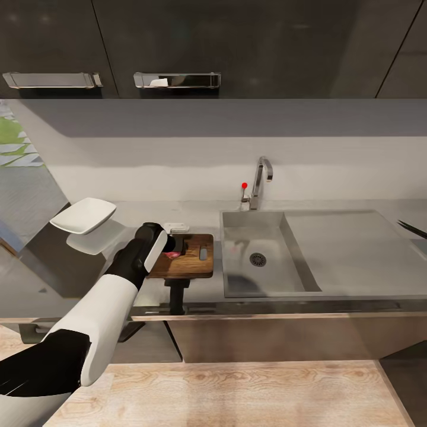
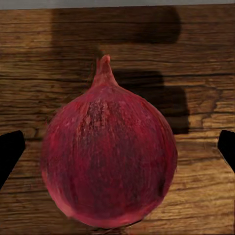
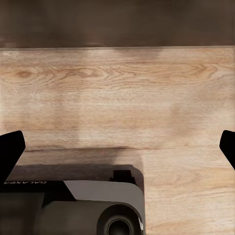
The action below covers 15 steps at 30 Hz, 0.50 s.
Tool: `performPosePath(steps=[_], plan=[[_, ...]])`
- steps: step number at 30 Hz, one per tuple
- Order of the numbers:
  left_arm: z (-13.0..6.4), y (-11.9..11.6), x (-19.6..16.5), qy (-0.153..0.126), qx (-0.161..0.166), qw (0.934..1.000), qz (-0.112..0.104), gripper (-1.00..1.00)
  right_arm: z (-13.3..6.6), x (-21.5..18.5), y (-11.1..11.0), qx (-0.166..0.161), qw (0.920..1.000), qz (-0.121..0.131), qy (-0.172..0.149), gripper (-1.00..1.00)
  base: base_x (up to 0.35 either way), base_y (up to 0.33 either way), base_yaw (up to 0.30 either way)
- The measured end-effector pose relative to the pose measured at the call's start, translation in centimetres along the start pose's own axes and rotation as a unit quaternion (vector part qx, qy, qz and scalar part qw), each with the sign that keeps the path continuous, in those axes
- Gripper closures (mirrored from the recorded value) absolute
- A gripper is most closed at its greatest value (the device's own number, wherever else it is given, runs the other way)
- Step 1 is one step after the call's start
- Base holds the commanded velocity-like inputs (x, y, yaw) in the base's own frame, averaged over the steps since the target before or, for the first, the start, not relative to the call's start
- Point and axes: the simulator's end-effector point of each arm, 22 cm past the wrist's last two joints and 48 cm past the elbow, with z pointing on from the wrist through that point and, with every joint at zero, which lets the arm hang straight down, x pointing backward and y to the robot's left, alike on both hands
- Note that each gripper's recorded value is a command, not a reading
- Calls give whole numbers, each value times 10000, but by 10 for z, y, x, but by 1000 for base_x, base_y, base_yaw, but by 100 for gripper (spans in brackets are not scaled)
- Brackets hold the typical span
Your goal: In the kitchen, take the Vidalia onion out of the sink, dice it on the chopping board with the paring knife, put the diced onion into the bowl on the countertop, then place both the paring knife and the chopping board into the sink.
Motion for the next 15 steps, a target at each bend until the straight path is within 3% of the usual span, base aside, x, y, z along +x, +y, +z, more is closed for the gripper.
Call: performPosePath(steps=[15], plan=[[0,0,-1,-10,0,10000,0,-100,0,0,0,2,10000,2,0,-100,0,0,0]])
